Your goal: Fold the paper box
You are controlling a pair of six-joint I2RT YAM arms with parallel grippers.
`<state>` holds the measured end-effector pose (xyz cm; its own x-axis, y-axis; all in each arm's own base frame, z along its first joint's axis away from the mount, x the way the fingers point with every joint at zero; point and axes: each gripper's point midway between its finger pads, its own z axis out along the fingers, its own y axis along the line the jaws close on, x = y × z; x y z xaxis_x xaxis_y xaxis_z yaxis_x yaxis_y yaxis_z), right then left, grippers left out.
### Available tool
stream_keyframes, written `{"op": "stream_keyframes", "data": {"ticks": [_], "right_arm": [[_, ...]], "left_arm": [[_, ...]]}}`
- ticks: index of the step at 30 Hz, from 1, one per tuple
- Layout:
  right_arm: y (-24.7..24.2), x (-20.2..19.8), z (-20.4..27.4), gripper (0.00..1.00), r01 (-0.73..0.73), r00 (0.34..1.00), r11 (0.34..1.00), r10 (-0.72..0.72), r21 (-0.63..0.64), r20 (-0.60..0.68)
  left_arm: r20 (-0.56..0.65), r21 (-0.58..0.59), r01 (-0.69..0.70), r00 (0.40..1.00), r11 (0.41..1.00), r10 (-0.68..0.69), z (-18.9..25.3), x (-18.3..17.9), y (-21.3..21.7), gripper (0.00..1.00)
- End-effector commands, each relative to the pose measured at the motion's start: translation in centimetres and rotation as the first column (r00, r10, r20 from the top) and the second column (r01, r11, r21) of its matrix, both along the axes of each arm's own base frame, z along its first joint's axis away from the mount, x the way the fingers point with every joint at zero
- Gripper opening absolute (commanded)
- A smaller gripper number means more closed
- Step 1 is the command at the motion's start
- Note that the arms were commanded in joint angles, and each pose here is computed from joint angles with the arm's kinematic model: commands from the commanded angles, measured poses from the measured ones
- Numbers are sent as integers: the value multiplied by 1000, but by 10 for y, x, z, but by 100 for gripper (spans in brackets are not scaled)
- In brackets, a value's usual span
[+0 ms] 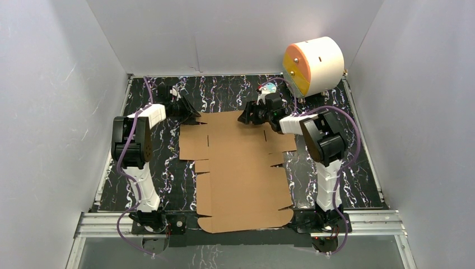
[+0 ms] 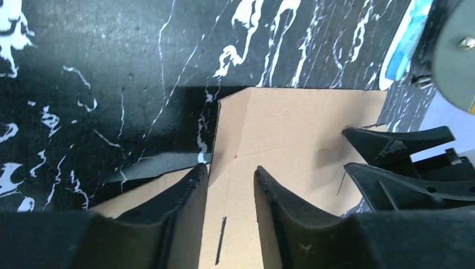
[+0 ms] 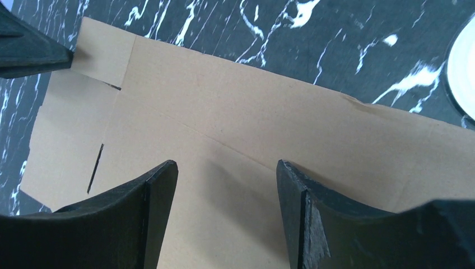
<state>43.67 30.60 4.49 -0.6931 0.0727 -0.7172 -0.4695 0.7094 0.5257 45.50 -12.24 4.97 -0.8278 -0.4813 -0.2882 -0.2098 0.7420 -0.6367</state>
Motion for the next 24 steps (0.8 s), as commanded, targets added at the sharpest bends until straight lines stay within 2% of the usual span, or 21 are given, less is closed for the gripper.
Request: {"op": "stream_keyframes", "data": {"ticks": [1,3,14,20,24], "right_arm": [[8,16,-5,75,34,999,999,-34,-17,27],[8,17,-7,75,48,998,999,-48,-25,28],[13,15,-8,75,59,998,997,-58,-42,30],[14,11,-12,75,56,998,997,-55,-47,24],[15,10,-13,75,58,998,997,-57,-47,21]], "left_arm": [[53,-52,57,997,997,-54,25,11,-13,30],[71,-35,66,995,997,-63,31,11,-15,26],[116,145,102,986,984,-119,41,9,-34,24],[122,359,81,984,930,-133,39,13,-30,19],[94,411,110,982,905,-162,29,12,-39,19]]}}
